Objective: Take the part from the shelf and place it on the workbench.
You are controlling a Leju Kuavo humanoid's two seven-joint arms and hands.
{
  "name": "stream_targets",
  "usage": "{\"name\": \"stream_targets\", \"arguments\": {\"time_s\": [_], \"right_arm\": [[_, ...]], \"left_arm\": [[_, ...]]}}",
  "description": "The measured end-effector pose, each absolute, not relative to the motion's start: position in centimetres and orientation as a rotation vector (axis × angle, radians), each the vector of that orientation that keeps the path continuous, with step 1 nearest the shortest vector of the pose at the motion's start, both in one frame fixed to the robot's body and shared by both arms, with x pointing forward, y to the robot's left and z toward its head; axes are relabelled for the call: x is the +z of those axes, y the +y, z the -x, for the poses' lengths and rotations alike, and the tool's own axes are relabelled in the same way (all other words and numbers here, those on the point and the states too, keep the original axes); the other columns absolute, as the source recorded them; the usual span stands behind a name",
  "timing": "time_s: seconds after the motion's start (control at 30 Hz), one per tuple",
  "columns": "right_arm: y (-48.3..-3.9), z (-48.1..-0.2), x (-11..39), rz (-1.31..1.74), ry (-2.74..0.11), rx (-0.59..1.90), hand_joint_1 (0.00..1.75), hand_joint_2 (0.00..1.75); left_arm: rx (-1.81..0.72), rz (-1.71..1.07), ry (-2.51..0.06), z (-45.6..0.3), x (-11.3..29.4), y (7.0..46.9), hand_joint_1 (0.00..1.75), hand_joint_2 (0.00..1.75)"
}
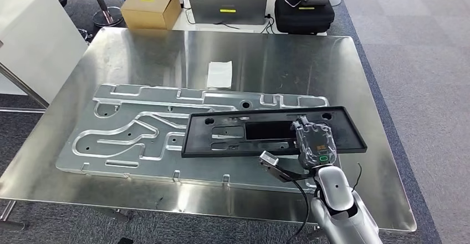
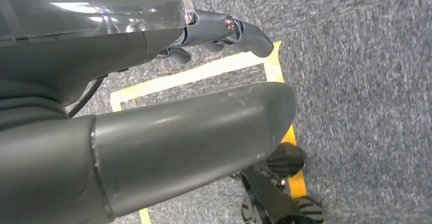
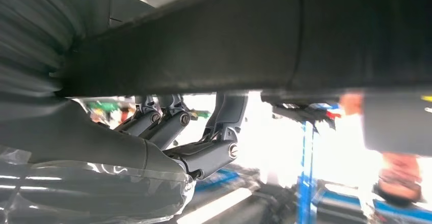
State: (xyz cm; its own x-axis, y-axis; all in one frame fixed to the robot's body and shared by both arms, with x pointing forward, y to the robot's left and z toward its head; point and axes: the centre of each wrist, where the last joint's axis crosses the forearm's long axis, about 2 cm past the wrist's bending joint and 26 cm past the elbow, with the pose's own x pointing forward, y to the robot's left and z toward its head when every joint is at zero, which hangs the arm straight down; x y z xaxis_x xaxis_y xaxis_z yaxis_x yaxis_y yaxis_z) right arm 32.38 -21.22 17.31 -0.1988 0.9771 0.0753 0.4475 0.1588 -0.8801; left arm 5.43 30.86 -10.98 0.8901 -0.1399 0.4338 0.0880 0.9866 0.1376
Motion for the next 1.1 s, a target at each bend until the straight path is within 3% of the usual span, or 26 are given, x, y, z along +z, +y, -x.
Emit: {"name": "stream_targets", "arguments": {"time_s": [0.3, 0.43, 0.57, 1.1], "right_arm": [[-23.8, -34.6, 16.6, 1.32, -1.645, 0.902, 1.75, 1.75], [-24.7, -35.2, 16.4, 1.308, -1.618, 0.883, 0.0, 0.0], [-25.3, -35.5, 16.0, 1.307, -1.594, 0.88, 0.0, 0.0], [-26.6, -35.1, 14.8, 1.308, -1.544, 0.878, 0.0, 0.0]], "left_arm": [[-0.118, -0.128, -0.443, -5.3, -11.0, 31.8, 0.0, 0.0], [-0.122, -0.138, -0.443, -5.5, -10.9, 32.3, 0.0, 1.75], [-0.123, -0.141, -0.439, -5.3, -10.9, 32.5, 0.0, 0.0], [-0.11, -0.128, -0.438, -5.3, -10.9, 32.5, 0.0, 0.0]]}}
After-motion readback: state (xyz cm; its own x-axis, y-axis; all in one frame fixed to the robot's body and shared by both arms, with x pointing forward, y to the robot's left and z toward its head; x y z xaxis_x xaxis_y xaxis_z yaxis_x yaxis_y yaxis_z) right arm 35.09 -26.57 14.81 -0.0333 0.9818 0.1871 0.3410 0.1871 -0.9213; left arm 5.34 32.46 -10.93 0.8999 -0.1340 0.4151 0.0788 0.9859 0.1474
